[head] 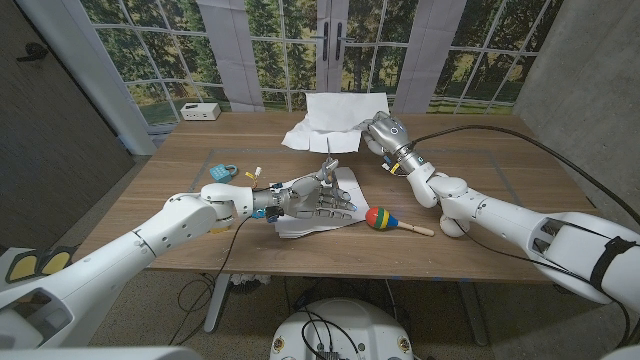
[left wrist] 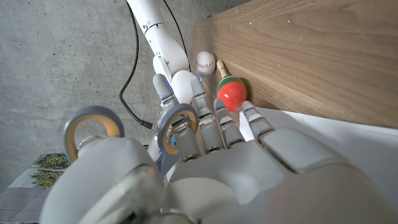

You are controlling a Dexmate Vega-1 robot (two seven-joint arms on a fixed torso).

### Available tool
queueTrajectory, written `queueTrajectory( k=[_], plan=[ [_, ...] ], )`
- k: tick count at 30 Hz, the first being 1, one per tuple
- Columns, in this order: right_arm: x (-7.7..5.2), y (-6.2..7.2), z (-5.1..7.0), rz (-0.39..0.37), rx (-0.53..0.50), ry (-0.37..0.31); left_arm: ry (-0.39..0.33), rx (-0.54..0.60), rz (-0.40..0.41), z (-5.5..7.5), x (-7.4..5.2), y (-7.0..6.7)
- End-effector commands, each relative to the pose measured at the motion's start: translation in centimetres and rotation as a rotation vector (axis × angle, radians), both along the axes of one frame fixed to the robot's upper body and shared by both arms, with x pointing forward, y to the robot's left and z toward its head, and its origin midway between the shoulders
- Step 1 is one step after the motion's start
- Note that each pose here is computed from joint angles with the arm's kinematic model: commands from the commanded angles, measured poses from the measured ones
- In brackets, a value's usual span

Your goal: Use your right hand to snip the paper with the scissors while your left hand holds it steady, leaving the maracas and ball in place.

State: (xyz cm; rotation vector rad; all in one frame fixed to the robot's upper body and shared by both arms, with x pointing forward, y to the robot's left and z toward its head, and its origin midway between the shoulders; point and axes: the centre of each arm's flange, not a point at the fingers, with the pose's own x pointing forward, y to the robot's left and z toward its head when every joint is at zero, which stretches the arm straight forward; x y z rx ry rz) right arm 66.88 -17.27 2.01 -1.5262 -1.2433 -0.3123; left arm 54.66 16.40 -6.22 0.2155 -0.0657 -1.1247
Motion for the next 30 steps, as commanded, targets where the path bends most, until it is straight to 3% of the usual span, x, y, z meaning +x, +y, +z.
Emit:
queueTrajectory(
  k=[1,20,30],
  plan=[
    [-0.27,0.19,0.07,0.011,0.001,-0.004,0.0,0.0,0.0,-0.04,0.07,-0.03],
    [-0.06,0.15,0.02,0.002,-0.01,0.005,0.0,-0.044,0.02,-0.2,0.0,-0.01],
    [-0.02,0.14,-0.09,0.0,-0.011,0.008,0.01,-0.057,-0.008,-0.22,0.1,-0.19]
  ],
)
